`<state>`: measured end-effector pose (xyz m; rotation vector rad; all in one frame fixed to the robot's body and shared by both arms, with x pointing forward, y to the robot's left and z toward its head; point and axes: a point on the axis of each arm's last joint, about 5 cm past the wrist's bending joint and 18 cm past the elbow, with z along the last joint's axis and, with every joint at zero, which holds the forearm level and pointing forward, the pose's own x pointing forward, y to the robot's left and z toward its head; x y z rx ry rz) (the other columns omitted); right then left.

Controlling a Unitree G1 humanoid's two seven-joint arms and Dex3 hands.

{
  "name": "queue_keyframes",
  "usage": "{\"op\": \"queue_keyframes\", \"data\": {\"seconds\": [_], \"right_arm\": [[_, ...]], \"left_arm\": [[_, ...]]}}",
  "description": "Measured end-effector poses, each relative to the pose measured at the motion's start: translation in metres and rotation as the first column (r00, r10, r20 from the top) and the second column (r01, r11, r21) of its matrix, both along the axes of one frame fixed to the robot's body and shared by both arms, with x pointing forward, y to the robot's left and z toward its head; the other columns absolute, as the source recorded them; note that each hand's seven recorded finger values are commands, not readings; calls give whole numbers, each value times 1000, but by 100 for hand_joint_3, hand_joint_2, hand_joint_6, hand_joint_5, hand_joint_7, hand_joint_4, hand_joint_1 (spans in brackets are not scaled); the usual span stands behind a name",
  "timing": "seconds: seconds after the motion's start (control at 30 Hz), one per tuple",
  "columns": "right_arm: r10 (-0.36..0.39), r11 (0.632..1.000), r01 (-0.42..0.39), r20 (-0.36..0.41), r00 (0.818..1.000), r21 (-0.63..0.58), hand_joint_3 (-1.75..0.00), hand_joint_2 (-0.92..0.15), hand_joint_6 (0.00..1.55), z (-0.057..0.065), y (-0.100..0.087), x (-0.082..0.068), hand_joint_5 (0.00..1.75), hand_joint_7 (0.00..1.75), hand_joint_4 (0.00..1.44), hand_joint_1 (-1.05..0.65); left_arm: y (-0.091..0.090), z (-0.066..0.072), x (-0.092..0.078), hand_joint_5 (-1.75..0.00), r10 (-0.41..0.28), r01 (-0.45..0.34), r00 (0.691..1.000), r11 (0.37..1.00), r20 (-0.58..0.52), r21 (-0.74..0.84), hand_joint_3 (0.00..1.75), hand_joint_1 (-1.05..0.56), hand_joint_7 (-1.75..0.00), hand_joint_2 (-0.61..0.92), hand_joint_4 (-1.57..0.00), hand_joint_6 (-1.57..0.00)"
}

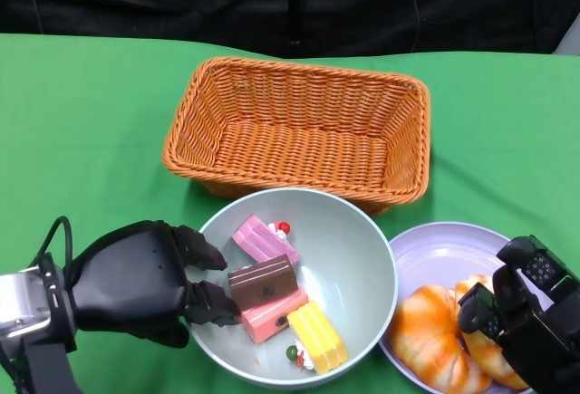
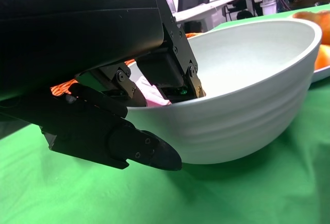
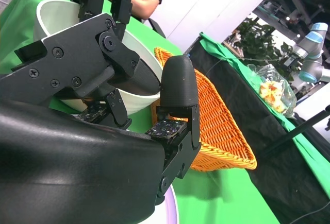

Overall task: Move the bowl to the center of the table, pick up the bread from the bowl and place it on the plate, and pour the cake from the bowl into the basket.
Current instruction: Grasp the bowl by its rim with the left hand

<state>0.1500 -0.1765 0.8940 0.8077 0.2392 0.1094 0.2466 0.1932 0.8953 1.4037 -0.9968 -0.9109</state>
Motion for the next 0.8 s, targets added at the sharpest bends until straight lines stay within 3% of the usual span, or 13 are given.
{"op": "queue_keyframes", "data": {"seconds": [0.37,0.8], "right_arm": [[0,1000,0,2,1000,-5,-110,-69,63,-10,-1,5,175,174,86,-12],[-6,1000,6,11,1000,7,-113,-67,64,-15,-1,7,175,172,86,-12]], "left_arm": [[-3,-12,5,-2,0,-1,1000,1000,5,13,1,-48,-1,84,-88,-95],[-4,-15,10,-2,-7,6,1000,1000,26,11,1,-48,-1,88,-91,-99]]}}
